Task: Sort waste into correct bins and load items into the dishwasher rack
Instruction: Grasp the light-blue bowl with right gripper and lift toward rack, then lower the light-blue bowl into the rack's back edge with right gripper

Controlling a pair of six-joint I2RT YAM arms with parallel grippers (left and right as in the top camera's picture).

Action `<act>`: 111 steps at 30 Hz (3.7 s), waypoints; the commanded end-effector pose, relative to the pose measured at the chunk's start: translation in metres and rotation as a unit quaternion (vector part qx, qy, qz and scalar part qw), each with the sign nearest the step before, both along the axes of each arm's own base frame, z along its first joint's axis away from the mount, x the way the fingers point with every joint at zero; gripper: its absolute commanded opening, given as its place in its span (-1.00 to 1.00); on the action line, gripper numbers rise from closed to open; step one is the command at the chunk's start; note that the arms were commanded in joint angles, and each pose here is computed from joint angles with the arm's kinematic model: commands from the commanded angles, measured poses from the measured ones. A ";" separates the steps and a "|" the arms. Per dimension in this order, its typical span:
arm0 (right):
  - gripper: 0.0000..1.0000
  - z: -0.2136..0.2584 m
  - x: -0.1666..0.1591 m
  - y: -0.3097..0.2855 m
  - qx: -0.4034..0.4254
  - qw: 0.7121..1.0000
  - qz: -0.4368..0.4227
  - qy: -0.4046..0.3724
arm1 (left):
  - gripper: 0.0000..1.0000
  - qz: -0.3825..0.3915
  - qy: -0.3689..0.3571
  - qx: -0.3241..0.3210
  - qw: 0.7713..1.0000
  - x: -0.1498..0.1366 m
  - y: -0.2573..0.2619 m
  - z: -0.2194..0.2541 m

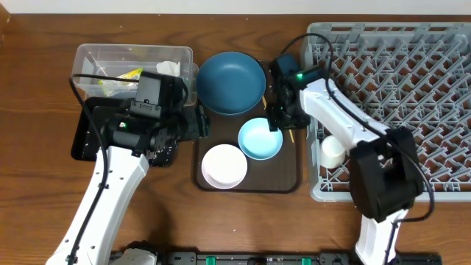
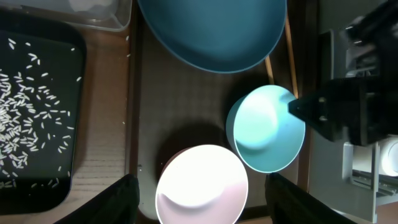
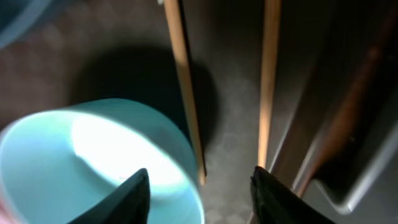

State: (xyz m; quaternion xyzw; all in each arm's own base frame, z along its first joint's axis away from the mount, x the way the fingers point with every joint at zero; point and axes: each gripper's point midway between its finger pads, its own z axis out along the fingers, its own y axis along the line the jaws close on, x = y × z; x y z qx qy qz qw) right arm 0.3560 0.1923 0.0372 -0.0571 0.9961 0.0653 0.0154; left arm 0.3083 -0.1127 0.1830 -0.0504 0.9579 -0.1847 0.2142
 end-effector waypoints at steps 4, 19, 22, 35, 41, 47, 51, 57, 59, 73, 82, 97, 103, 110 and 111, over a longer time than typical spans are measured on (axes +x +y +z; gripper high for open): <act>-0.56 -0.012 -0.004 0.003 -0.006 1.000 0.011 0.012 | 0.54 -0.003 -0.013 0.004 1.000 0.003 0.002 0.008; -0.98 0.067 0.002 -0.003 0.034 0.998 0.010 -0.052 | 0.74 -0.004 -0.013 0.004 1.000 0.003 0.002 0.008; -0.98 0.123 0.005 -0.012 0.039 0.991 0.007 -0.124 | 0.75 -0.004 -0.013 0.004 1.000 0.003 0.002 0.008; -0.97 0.285 0.027 -0.195 -0.306 0.813 -0.251 -0.427 | 0.76 -0.004 -0.013 0.004 1.000 0.003 0.002 0.008; -0.98 0.275 0.064 -0.211 -0.398 0.778 -0.229 -0.428 | 0.76 -0.003 -0.013 0.004 1.000 0.003 0.002 0.008; -0.98 0.244 0.120 -0.199 -0.436 0.762 -0.194 -0.437 | 0.76 -0.003 -0.013 0.004 1.000 0.003 0.002 0.008; -0.97 0.219 0.147 -0.191 -0.456 0.757 -0.168 -0.436 | 0.76 -0.003 -0.013 0.004 1.000 0.003 0.002 0.008; -0.97 0.185 0.164 -0.192 -0.517 0.737 -0.146 -0.410 | 0.76 -0.004 -0.013 0.004 1.000 0.003 0.002 0.008; -0.98 0.172 0.166 -0.192 -0.523 0.740 -0.136 -0.400 | 0.76 -0.003 -0.013 0.004 1.000 0.003 0.002 0.008; -0.98 0.146 0.166 -0.185 -0.545 0.739 -0.118 -0.378 | 0.76 -0.004 -0.013 0.004 1.000 0.003 0.002 0.008; -0.50 0.112 0.155 -0.145 -0.509 0.788 -0.027 -0.346 | 0.76 -0.003 -0.013 0.004 1.000 0.003 0.002 0.008; 0.18 0.129 0.151 -0.132 -0.447 0.814 -0.041 -0.369 | 0.76 -0.004 -0.013 0.004 1.000 0.003 0.002 0.008; 0.41 0.159 0.140 -0.114 -0.343 0.852 -0.047 -0.392 | 0.76 -0.004 -0.013 0.004 1.000 0.003 0.002 0.008; 0.69 0.163 0.110 -0.067 -0.163 0.919 0.014 -0.359 | 0.76 -0.003 -0.013 0.004 1.000 0.003 0.002 0.008; 0.70 0.159 0.102 -0.051 -0.114 0.933 0.032 -0.341 | 0.76 -0.003 -0.013 0.004 1.000 0.003 0.002 0.008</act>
